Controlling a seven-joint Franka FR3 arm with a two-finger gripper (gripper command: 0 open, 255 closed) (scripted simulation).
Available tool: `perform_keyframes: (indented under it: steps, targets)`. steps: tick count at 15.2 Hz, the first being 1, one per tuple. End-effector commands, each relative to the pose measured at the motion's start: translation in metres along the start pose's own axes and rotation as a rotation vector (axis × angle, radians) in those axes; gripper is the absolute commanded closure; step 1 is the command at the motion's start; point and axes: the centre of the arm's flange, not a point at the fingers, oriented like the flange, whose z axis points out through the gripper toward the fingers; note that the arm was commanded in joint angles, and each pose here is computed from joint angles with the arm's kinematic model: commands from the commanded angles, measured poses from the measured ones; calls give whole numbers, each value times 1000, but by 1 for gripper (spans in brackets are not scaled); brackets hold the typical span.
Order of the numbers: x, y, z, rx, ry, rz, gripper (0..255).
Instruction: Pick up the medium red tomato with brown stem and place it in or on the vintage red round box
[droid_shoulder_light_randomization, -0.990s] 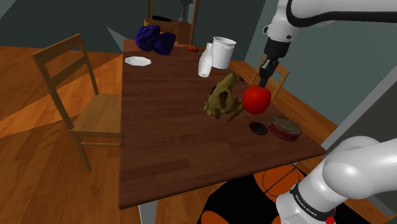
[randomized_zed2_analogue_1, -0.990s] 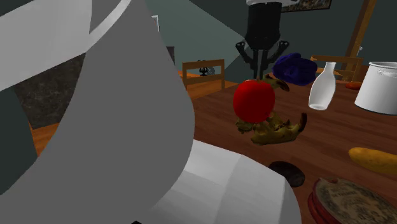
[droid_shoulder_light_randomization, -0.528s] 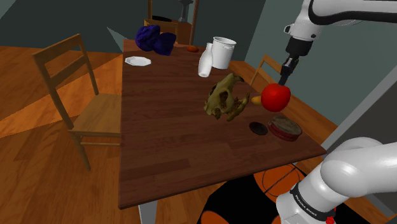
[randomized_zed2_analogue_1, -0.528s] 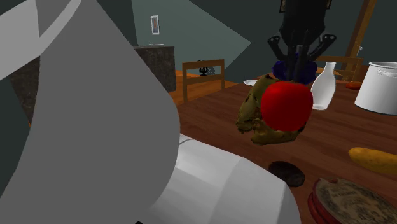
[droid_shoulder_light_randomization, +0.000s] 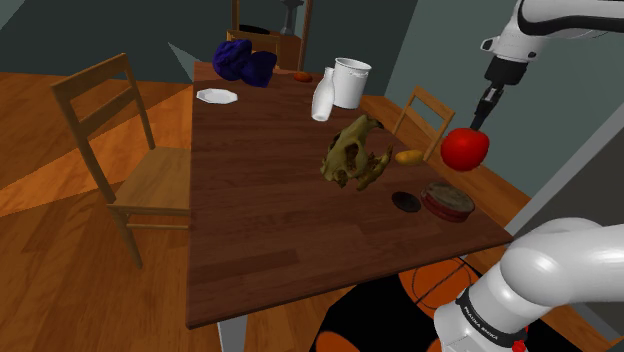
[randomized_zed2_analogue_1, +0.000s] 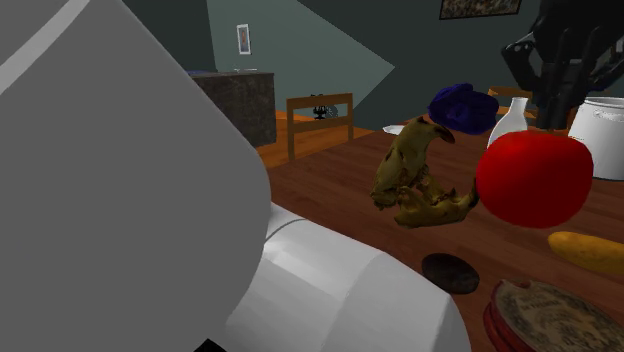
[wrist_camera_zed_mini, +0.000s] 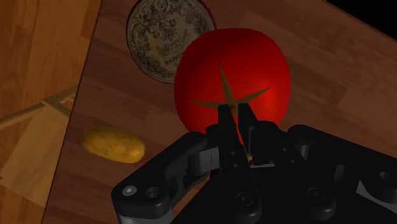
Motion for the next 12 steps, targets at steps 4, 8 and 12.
perform_keyframes:
  steps: [4,8,12]
  targets:
    - [-37,58,-8,0,0,-1,255]
    - [-44,69,7,0,0,-1,255]
    - [-42,68,28,0,0,-1,255]
